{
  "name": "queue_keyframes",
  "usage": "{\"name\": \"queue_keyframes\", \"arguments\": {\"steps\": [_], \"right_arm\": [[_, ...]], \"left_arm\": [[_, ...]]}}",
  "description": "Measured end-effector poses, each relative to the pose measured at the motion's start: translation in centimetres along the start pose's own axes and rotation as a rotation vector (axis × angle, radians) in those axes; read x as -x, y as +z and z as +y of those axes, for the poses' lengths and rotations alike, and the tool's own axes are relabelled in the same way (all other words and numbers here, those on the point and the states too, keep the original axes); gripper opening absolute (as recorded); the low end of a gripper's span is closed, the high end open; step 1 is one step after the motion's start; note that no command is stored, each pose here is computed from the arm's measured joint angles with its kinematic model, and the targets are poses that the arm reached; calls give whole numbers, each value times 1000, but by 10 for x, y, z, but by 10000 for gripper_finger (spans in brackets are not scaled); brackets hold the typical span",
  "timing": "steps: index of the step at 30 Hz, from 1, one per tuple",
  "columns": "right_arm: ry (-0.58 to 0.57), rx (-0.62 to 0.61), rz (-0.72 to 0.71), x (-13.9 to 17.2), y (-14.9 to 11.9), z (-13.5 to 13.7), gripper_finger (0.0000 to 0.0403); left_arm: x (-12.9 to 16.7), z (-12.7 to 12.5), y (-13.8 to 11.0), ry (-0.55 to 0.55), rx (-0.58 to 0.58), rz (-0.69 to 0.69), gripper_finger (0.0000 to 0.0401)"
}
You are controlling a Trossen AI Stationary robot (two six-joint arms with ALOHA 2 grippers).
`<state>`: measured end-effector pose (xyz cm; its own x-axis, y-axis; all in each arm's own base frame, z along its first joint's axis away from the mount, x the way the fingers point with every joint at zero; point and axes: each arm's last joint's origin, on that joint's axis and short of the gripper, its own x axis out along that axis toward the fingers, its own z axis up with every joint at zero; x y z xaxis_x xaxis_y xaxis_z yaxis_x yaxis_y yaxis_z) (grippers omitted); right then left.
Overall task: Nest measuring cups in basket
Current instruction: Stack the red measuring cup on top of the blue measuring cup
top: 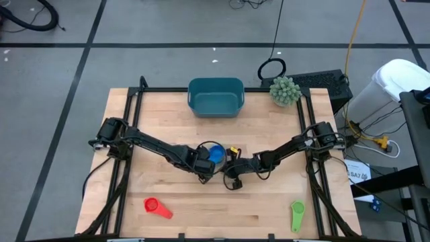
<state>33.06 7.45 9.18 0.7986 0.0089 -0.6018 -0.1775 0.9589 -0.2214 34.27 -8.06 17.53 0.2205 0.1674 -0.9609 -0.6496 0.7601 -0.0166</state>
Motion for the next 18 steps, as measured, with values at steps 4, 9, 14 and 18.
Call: {"name": "queue_keyframes", "arguments": {"steps": [4, 9, 14, 18], "right_arm": [[10, 10, 13, 4, 0, 4, 0], [35, 24, 29, 23, 11, 9, 0], [12, 37, 23, 67, 35, 10, 0], [-68, 38, 39, 111, 48, 6, 0]], "left_arm": [[6, 6, -5, 52, -15, 40, 1], [42, 7, -9, -6, 13, 12, 1], [88, 4, -31, -129, 102, -49, 1], [103, -4, -63, -139, 193, -18, 1]]}}
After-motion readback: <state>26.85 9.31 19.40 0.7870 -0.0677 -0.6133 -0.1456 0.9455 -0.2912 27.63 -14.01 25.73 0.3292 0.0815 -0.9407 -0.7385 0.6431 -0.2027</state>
